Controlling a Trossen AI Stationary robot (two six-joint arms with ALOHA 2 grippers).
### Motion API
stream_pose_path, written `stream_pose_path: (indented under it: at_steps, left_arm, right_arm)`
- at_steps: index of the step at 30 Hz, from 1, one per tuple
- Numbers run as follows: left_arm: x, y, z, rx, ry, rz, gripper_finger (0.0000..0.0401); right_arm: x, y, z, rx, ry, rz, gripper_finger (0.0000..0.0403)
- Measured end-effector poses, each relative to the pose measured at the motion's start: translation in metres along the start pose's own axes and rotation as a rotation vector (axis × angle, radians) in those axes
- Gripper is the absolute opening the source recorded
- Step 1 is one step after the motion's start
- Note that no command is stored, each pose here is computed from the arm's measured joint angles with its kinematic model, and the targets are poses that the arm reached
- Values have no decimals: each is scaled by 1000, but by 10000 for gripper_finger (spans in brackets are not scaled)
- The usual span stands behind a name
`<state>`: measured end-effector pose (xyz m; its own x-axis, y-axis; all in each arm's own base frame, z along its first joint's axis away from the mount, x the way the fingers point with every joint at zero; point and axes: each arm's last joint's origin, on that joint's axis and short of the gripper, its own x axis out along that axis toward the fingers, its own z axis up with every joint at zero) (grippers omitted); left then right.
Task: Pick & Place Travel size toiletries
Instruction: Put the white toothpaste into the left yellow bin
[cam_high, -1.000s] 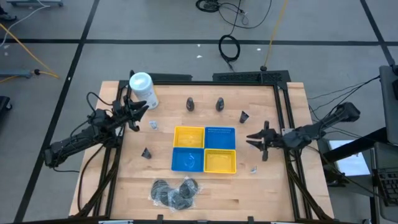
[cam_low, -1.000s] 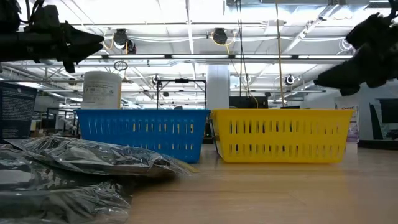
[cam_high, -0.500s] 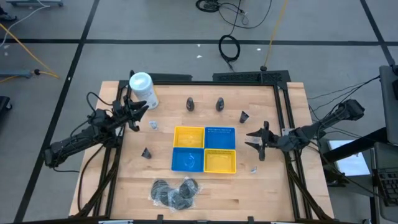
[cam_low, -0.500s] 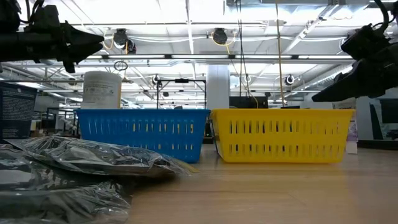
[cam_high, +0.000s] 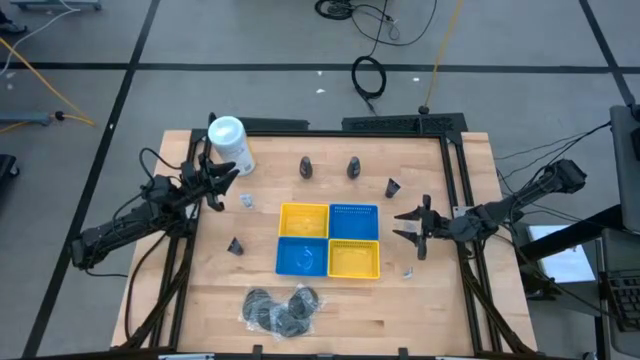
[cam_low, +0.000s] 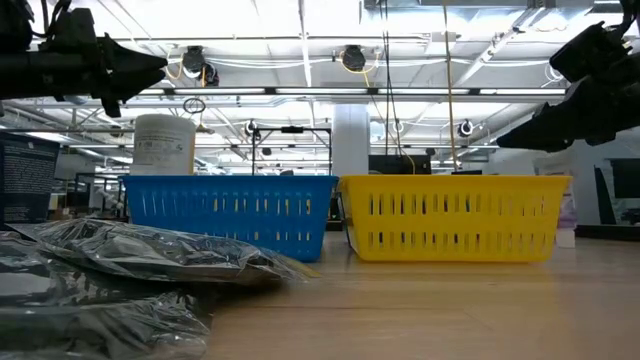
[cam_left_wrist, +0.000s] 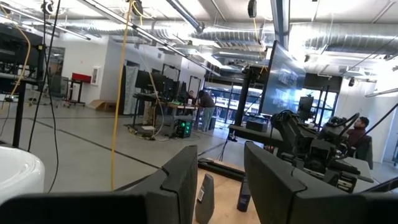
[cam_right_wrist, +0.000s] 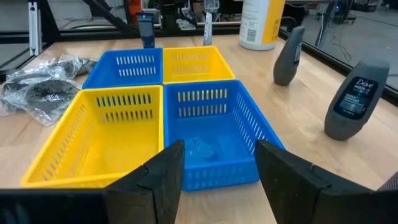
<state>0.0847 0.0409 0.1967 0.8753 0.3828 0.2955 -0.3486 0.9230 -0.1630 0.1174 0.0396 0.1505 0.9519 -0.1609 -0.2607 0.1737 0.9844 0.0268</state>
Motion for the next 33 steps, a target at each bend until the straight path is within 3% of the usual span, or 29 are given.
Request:
stream_pose_path:
  at_steps: [10, 16, 23, 33]
  left_arm:
    - [0, 0, 0, 0, 0, 0, 131]
    - [0, 0, 0, -1, 0, -1, 131]
    - [0, 0, 0, 0, 0, -1, 131]
    - [0, 0, 0, 0, 1, 0, 131]
  right_arm:
    - [-1, 1, 10, -42, -11, -23, 192]
    - [-7, 0, 24, -47, 100, -53, 190]
    - [-9, -4, 11, 51, 237, -82, 192]
    - [-4, -2, 4, 55, 302, -102, 184]
